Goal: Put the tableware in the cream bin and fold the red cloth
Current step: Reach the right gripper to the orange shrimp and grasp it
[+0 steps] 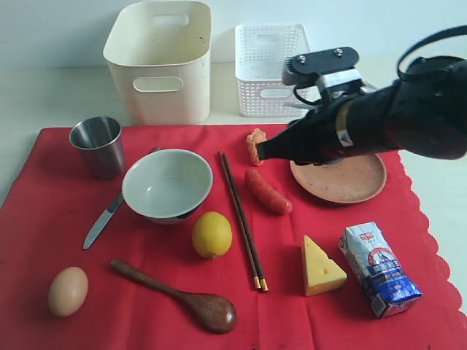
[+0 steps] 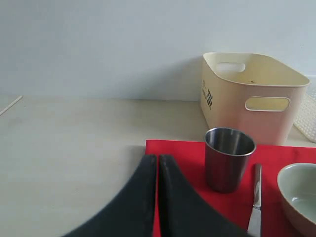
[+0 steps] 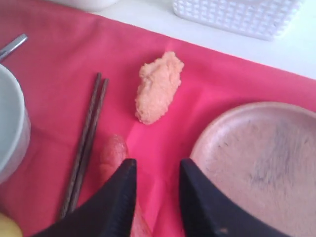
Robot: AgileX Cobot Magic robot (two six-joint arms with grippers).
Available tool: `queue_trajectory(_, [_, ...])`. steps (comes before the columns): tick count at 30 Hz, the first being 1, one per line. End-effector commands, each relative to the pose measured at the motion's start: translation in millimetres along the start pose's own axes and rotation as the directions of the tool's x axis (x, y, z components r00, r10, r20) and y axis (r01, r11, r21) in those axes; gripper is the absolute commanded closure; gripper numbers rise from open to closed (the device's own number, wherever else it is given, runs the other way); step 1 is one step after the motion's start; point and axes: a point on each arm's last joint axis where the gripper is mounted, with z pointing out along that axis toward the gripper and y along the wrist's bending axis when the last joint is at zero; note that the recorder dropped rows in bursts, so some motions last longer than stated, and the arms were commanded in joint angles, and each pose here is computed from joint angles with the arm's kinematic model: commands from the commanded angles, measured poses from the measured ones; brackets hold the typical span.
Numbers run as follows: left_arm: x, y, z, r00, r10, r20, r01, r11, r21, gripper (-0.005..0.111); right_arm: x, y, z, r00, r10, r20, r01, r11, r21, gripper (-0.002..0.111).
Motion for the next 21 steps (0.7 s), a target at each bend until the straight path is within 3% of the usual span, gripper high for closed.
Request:
queue_trajectory(1, [-0.5,0.0,-0.6,1.0,-0.006,0.007,0.006,1.0,-0.001,0.103,-18.4,13.6,18.5,1.0,-0.019,-0.016,0.019,1.0,0.023,0.055])
queue_trajectory(5, [-0.5,0.0,-0.6,1.0,-0.006,0.007,0.006,1.0,-0.001,0.103,-27.6,13.0,40.9,0.996,-0.056,-0.071,0.062,0.994,0.086,0.044])
queue_trajectory(21, [-0.5,0.0,-0.6,1.0,-0.006,0.007,0.006,1.0,-0.001,0.103,-35.8,15.6,114.7,0.977,-0.151,-0.153,0.17,0.977,0.125,0.044])
